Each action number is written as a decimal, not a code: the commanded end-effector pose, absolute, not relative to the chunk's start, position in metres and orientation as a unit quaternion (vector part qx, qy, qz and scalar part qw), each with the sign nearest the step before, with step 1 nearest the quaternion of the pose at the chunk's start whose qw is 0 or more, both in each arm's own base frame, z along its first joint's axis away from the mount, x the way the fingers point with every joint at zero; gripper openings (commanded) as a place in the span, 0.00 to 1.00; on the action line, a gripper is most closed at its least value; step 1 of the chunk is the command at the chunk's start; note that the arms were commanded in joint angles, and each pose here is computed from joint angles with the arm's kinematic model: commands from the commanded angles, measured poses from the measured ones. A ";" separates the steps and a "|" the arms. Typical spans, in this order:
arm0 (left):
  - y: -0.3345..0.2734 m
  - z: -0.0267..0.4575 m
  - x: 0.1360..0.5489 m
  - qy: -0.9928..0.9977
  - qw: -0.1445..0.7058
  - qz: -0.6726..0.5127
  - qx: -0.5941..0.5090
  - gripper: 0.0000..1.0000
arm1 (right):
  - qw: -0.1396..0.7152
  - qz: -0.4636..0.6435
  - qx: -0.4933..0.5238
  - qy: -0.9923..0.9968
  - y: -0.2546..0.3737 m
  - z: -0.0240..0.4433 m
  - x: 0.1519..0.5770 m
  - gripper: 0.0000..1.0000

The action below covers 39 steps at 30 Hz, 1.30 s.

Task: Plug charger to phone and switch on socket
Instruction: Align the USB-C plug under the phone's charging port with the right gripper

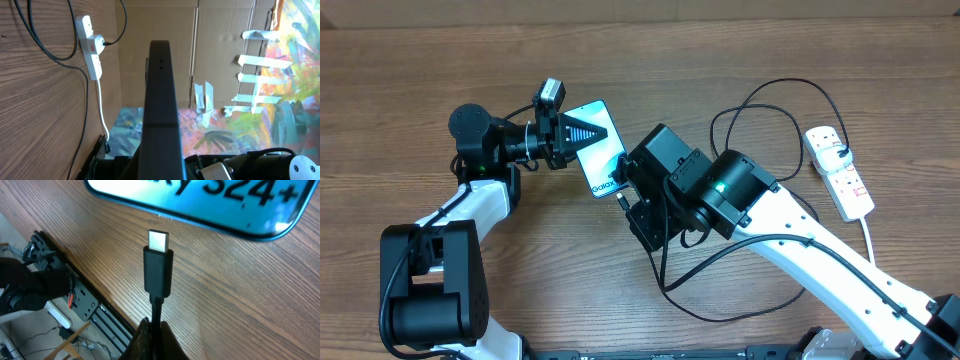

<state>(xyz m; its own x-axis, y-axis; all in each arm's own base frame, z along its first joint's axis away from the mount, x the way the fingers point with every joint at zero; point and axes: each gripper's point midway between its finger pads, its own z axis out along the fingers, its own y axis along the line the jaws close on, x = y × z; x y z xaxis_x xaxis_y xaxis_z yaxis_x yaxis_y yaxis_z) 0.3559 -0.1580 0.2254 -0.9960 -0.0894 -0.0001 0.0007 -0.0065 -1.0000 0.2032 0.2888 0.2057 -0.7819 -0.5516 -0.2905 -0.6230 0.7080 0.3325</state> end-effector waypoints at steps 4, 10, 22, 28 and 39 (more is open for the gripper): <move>-0.162 0.234 0.353 0.706 0.047 -0.707 0.009 0.04 | 0.099 0.213 -0.318 0.919 0.292 0.212 0.212 0.04; -0.162 0.234 0.353 0.706 0.047 -0.707 0.009 0.04 | 0.087 0.233 -0.306 0.919 0.298 0.214 0.208 0.04; -0.162 0.235 0.353 0.705 0.051 -0.707 0.012 0.04 | 0.070 0.275 -0.265 0.922 0.299 0.220 0.213 0.04; -0.161 0.237 0.353 0.705 0.059 -0.706 0.019 0.04 | 0.049 0.295 -0.266 0.916 0.301 0.223 0.205 0.04; -0.160 0.238 0.358 0.703 0.055 -0.709 -0.006 0.04 | 0.031 0.297 -0.265 0.917 0.299 0.221 0.198 0.04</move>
<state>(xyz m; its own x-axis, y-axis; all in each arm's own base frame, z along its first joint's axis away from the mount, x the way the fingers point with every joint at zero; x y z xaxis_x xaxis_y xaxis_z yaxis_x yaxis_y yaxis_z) 0.3535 -0.1582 0.2273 -0.9959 -0.0766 -0.0482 0.0485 -0.0022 -0.9988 0.1956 0.2948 0.2121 -0.8577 -0.4752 -0.1965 -0.5033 0.6973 0.5103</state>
